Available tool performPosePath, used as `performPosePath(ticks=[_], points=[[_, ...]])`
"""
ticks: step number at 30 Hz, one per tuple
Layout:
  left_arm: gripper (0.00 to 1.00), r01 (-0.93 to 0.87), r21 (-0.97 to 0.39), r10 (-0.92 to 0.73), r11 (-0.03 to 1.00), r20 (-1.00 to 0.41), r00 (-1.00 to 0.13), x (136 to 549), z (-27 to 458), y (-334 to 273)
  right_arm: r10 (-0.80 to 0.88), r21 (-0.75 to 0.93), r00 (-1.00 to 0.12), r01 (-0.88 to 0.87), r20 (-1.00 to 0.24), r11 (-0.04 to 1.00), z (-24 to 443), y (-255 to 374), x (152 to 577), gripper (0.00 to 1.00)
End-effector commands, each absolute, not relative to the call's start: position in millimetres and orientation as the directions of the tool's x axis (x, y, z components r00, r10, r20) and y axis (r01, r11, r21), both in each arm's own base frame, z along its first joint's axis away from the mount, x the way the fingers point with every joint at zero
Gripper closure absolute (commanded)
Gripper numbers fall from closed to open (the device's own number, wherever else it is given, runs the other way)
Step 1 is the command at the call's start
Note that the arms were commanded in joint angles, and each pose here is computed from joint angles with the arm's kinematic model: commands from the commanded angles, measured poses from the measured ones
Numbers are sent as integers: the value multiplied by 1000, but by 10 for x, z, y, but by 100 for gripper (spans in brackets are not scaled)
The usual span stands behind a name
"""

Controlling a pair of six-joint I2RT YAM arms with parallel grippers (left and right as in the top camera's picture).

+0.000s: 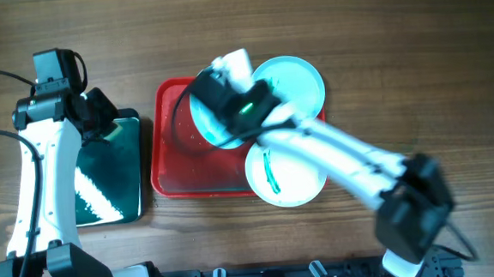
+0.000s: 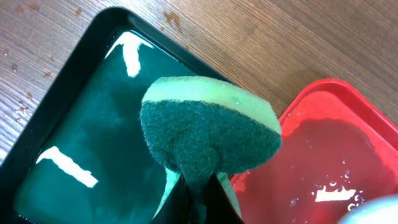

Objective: Clean dirty plates on tray and stack at the side
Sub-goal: 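Lift the cleaned plate with the right gripper and place it right of tray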

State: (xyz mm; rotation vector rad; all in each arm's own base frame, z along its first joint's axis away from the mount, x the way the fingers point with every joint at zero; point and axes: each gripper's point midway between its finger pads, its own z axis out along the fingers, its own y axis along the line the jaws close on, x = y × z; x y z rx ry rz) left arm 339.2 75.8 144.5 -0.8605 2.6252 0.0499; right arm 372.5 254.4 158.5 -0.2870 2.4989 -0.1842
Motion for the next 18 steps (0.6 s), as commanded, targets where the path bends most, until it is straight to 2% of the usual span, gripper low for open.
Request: performPosePath(ticks=[1, 2, 5, 10, 13, 18], points=[[96, -594, -69, -574, 802, -370, -731, 3390, 1443, 806, -83, 221, -868, -215, -490, 951, 2005, 2142, 3877, 96], [96, -594, -69, -574, 802, -370, -731, 3390, 1443, 806, -18, 273, -890, -159, -456, 949, 2005, 1785, 3988, 96], [96, -594, -69, -573, 802, -370, -731, 3390, 1443, 807, 113, 284, -915, -1, -386, 959, 1886, 967, 4089, 96], [96, -594, -70, -573, 802, -370, -731, 3392, 1444, 807, 360, 250, -895, 298, -262, 921, 1423, -190, 3900, 96], [96, -594, -70, -573, 802, -371, -731, 3393, 1444, 807, 471, 240, -863, 425, -184, 873, 1005, -541, 3653, 96], [96, -594, -70, -573, 802, -370, -731, 3392, 1444, 807, 538, 204, -837, 511, -106, 835, 376, -618, 3253, 96]])
